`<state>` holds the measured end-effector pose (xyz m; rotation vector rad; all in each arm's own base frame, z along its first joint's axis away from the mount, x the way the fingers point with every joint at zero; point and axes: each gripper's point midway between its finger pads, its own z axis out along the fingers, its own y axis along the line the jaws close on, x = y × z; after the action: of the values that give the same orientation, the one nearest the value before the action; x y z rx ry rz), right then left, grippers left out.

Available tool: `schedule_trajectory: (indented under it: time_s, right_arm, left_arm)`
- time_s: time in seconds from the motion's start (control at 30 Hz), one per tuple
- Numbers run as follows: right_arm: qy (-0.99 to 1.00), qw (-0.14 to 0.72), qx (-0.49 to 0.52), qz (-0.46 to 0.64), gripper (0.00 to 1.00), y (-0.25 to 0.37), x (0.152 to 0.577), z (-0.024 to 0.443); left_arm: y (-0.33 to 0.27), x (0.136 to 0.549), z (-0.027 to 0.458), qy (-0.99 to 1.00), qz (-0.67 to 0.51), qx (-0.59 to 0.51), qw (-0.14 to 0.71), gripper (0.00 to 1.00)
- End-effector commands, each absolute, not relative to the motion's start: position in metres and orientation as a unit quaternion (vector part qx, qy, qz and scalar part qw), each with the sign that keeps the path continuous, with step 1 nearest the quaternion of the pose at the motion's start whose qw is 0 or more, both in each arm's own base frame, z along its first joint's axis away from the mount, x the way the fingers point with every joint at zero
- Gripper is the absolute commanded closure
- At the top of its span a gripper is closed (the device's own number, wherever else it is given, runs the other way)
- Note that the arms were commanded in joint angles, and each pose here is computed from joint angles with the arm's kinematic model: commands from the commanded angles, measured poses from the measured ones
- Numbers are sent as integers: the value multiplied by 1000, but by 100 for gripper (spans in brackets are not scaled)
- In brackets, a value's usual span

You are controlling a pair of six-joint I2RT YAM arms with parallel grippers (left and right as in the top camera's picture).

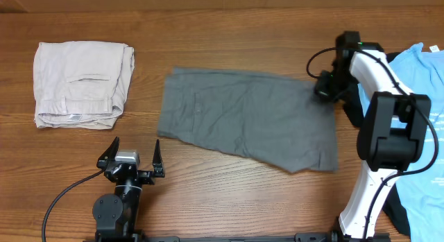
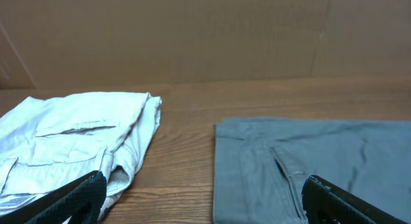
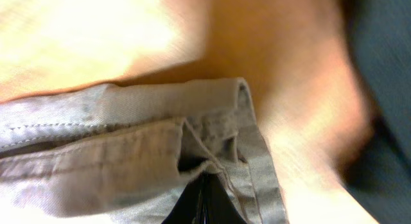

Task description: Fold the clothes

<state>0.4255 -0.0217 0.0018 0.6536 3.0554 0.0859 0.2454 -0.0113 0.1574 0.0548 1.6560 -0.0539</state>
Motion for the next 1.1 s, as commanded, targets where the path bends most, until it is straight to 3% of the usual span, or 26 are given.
schedule_trajectory:
  time_s: [0.0,0.23,0.43,0.57,0.63,0.7,0.83,1.07]
  right_arm:
    - [983,12,181,39,96,7,435,-28]
    - [984,43,165,45,96,17,453,-15]
    - [982,130,130,41,96,12,493,82]
    - [976,166,130,49,81,14,493,164]
    - [976,165,130,50,62,14,482,192]
    - [977,159,130,49,37,14,470,208]
    - [982,130,132,45,3,13,450,216]
    - [984,110,132,42,0,13,442,212]
  left_arm:
    - [-12,245,158,734,-17,31,679,0]
    - [-12,245,158,734,-17,31,679,0]
    - [-12,245,158,734,-17,31,679,0]
    - [-12,245,158,734,-17,31,679,0]
    - [-12,245,158,734,-17,31,679,0]
    - [-12,245,158,734,-17,31,679,0]
    - [-12,245,158,734,-17,31,679,0]
    - [-12,245,158,734,-17,31,679,0]
